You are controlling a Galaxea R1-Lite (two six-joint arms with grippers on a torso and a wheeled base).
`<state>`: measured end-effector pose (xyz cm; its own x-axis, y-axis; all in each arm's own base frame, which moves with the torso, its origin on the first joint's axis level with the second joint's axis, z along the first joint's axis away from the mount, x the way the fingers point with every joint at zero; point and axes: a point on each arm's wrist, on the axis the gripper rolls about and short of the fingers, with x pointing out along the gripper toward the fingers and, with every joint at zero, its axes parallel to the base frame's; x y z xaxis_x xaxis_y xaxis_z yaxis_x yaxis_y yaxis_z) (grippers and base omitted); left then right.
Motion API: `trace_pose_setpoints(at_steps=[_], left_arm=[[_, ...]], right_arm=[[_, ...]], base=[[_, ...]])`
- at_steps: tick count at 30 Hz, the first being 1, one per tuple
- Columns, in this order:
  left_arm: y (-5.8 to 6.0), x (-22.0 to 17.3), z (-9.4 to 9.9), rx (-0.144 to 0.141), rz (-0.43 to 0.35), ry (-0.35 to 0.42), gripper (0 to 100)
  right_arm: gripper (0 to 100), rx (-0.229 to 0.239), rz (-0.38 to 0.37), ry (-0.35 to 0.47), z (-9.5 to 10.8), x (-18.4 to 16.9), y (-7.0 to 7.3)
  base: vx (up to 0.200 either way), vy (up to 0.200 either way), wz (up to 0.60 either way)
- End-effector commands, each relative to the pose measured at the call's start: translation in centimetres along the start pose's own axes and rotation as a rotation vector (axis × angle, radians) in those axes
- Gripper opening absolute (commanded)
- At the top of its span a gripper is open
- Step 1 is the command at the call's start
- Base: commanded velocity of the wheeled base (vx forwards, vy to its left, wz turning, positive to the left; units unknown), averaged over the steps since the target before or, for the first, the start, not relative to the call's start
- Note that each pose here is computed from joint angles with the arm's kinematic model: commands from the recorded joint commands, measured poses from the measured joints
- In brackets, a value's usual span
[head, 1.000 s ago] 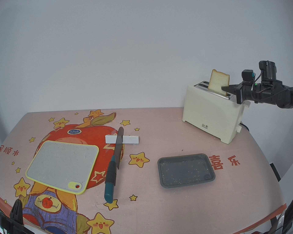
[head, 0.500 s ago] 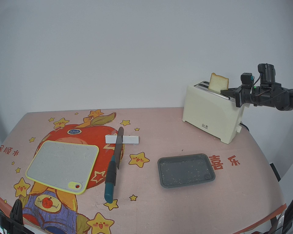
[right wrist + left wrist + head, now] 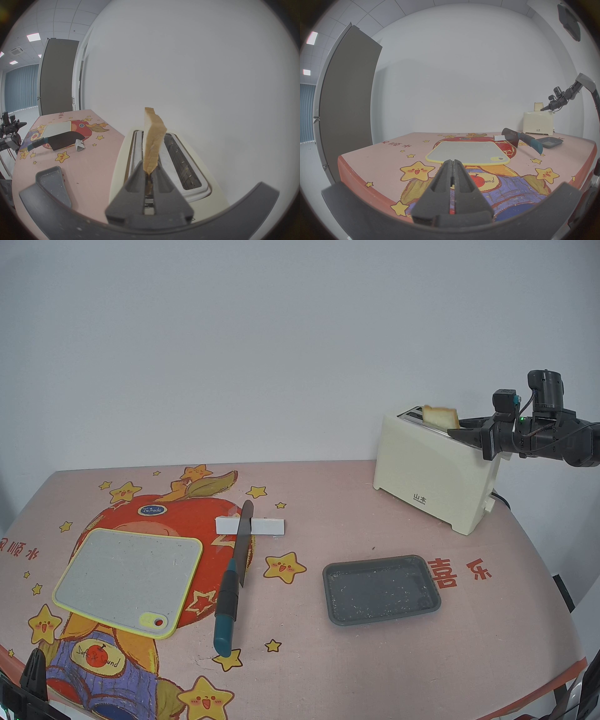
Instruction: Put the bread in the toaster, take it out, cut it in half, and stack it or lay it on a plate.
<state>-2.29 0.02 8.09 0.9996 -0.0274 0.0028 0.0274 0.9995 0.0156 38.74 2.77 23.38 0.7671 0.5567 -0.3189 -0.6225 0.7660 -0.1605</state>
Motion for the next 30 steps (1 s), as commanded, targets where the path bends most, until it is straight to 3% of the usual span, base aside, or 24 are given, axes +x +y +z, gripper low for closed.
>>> trace_pose_setpoints(at_steps=[1, 23, 30], left_arm=[[0.0, 0.1, -0.5, 0.0, 0.0, 0.015, 0], [0.0, 0.1, -0.5, 0.0, -0.002, 0.017, 0], [0.0, 0.1, -0.5, 0.0, 0.0, 0.015, 0]], right_arm=[[100, -0.003, 0.0, -0.006, 0.2, -0.2, 0.1], [100, 0.002, -0.006, -0.007, 0.3, -0.4, 0.1], [100, 0.004, -0.019, -0.017, 0.8, -2.2, 0.5]], base=[[0.0, 0.0, 0.0], [0.0, 0.0, 0.0], [0.0, 0.0, 0.0]])
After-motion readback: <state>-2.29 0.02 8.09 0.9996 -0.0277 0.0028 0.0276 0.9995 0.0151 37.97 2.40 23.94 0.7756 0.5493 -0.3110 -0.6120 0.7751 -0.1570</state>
